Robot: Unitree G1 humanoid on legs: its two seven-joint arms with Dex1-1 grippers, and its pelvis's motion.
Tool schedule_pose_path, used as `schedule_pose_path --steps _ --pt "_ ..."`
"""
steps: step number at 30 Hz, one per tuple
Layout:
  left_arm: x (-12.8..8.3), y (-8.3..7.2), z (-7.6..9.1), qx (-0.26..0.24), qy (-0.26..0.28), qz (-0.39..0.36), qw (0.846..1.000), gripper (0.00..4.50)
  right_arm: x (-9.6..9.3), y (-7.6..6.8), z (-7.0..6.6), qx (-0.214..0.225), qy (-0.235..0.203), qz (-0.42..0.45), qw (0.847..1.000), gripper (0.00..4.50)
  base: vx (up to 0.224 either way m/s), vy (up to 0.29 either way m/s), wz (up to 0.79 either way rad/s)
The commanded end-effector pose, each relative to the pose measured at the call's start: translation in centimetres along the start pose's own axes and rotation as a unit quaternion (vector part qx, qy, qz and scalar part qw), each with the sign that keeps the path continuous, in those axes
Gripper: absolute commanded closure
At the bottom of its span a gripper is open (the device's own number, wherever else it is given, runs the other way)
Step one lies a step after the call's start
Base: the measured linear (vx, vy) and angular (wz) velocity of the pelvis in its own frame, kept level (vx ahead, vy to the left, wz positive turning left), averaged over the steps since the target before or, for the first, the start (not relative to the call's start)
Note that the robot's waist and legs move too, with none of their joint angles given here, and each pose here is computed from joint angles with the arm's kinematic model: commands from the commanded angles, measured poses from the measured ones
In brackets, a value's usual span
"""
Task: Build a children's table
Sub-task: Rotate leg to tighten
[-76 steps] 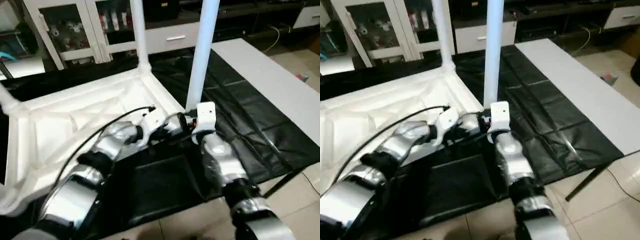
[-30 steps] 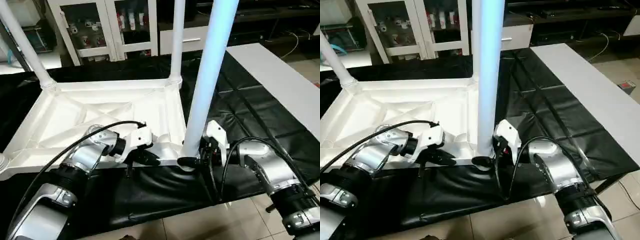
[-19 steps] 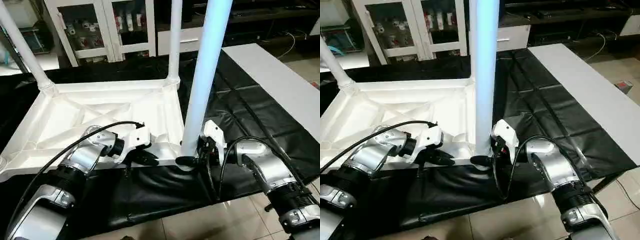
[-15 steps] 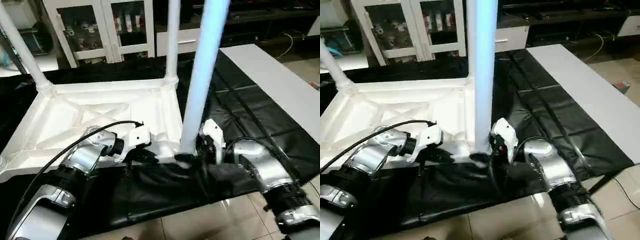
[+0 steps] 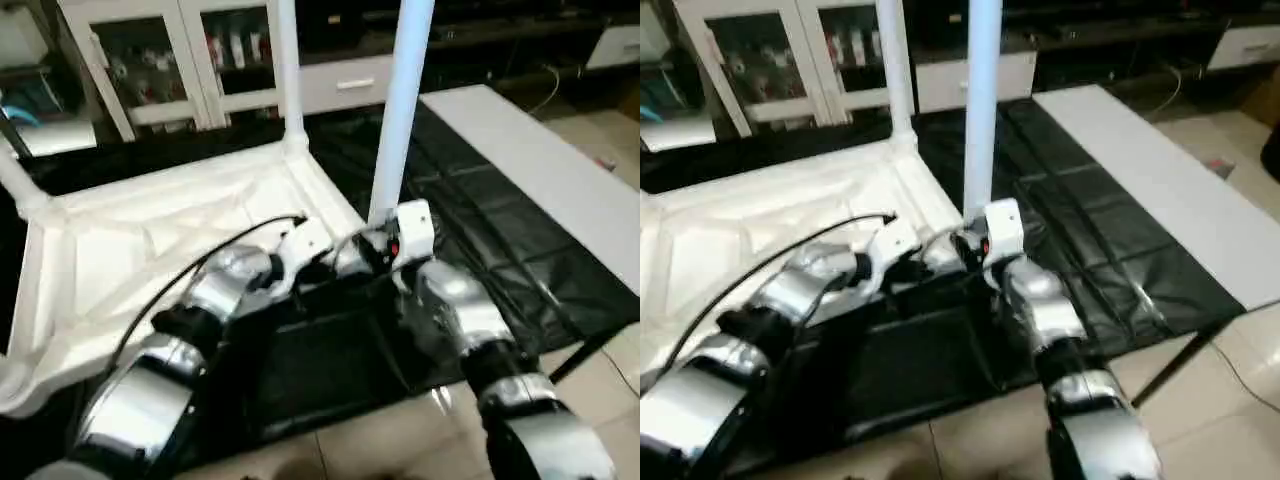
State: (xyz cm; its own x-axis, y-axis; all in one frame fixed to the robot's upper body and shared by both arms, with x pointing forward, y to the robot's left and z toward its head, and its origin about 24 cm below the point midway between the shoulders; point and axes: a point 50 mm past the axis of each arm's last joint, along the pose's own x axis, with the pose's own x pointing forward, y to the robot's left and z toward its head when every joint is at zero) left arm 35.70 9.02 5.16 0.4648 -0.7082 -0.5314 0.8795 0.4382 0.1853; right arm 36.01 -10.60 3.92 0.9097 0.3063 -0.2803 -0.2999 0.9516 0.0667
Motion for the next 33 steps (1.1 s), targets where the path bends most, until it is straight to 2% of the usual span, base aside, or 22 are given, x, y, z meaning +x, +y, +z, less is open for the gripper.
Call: schedule_pose_path --steps 1,2,5,7,9,10,12,13,14,19,20,21,23,25,27,28,29,30,31,32,33 --pt "-0.1 0.7 0.9 0.006 -0.009 0.025 1.000 4.50 -0.2 -1.7 -1.1 0.027 0.027 -0.095 0.995 1.78 0.000 0.000 0.00" --pt "0.1 0.7 1.2 0.005 -0.011 0.035 0.999 4.50 -0.3 -2.0 -1.1 0.026 0.021 -0.199 0.979 1.78 0.000 0.000 0.00" --pt "0.2 0.7 1.2 0.006 -0.011 0.035 0.999 4.50 -0.2 -1.7 -1.1 0.020 0.021 -0.213 0.977 1.78 0.000 0.000 0.00" --pt "0.2 0.7 0.9 0.014 -0.007 0.031 0.999 4.50 0.2 -0.6 -0.8 0.021 0.009 -0.188 0.982 1.78 0.000 0.000 0.00" --pt "0.1 0.7 0.8 0.017 -0.006 0.029 0.999 4.50 0.3 -0.2 -0.6 0.029 0.002 -0.175 0.984 1.78 0.000 0.000 0.00" --pt "0.1 0.7 0.7 0.021 -0.004 0.024 0.999 4.50 0.4 0.1 -0.2 0.032 -0.015 -0.155 0.987 1.43 0.000 0.000 0.00" --pt "0.1 0.7 0.7 0.021 -0.004 0.024 0.999 4.50 0.4 0.1 -0.2 0.032 -0.015 -0.155 0.987 1.08 0.000 0.000 0.00" --pt "-0.2 0.6 0.3 0.029 -0.002 0.010 1.000 4.50 0.0 0.4 0.5 0.013 -0.056 -0.097 0.994 1.06 0.000 0.000 0.00" --pt "-0.6 0.5 -0.2 0.037 0.000 -0.003 0.999 4.50 -0.8 0.0 0.6 -0.010 -0.077 -0.073 0.994 0.98 0.000 0.000 0.00" --pt "-1.4 0.3 -1.1 0.038 0.004 -0.026 0.999 4.50 -2.1 -0.5 0.7 -0.007 -0.085 -0.026 0.996 0.53 0.000 0.000 0.00" --pt "-1.7 0.1 -1.5 0.037 0.006 -0.040 0.999 4.50 -2.5 -0.6 0.5 -0.015 -0.077 0.012 0.997 0.41 0.000 0.000 0.00" --pt "-1.7 0.1 -1.5 0.037 0.006 -0.040 0.999 4.50 -2.5 -0.6 0.5 -0.015 -0.077 0.012 0.997 0.29 0.000 0.000 0.00" --pt "-2.2 -0.5 -2.4 0.035 0.011 -0.076 0.996 4.50 -3.4 -0.9 0.2 -0.041 -0.065 0.082 0.994 0.17 0.000 0.000 0.00" --pt "-2.5 -2.0 -3.1 0.035 0.010 -0.151 0.988 4.50 -4.9 -1.6 -0.4 -0.088 -0.040 0.183 0.978 0.03 0.000 0.000 0.00" --pt "-2.7 -2.5 -3.3 0.032 0.011 -0.181 0.983 4.50 -5.5 -1.9 -0.5 -0.101 -0.031 0.219 0.970 0.03 0.000 0.000 0.00" --pt "-3.1 -3.1 -3.5 0.029 0.020 -0.218 0.975 4.50 -6.3 -2.3 -0.7 -0.109 -0.019 0.257 0.960 0.03 0.000 0.000 0.00" --pt "-3.1 -3.1 -3.5 0.029 0.020 -0.218 0.975 4.50 -6.3 -2.3 -0.7 -0.109 -0.019 0.257 0.960 0.03 0.000 0.000 0.00" --pt "-3.5 -3.6 -3.8 0.027 0.030 -0.246 0.969 4.50 -7.1 -2.7 -0.8 -0.117 -0.004 0.294 0.949 0.03 0.000 0.000 0.00" --pt "-3.6 -3.6 -3.8 0.028 0.032 -0.249 0.967 4.50 -7.3 -2.8 -0.8 -0.120 0.001 0.303 0.945 0.03 0.000 0.000 0.00" --pt "-3.8 -3.8 -3.9 0.029 0.036 -0.254 0.966 4.50 -7.9 -3.1 -1.0 -0.129 0.019 0.336 0.933 0.03 0.000 0.000 0.00" --pt "-3.8 -3.8 -3.9 0.030 0.036 -0.254 0.966 4.50 -8.0 -3.2 -1.0 -0.129 0.021 0.340 0.931 0.03 0.000 0.000 0.00"
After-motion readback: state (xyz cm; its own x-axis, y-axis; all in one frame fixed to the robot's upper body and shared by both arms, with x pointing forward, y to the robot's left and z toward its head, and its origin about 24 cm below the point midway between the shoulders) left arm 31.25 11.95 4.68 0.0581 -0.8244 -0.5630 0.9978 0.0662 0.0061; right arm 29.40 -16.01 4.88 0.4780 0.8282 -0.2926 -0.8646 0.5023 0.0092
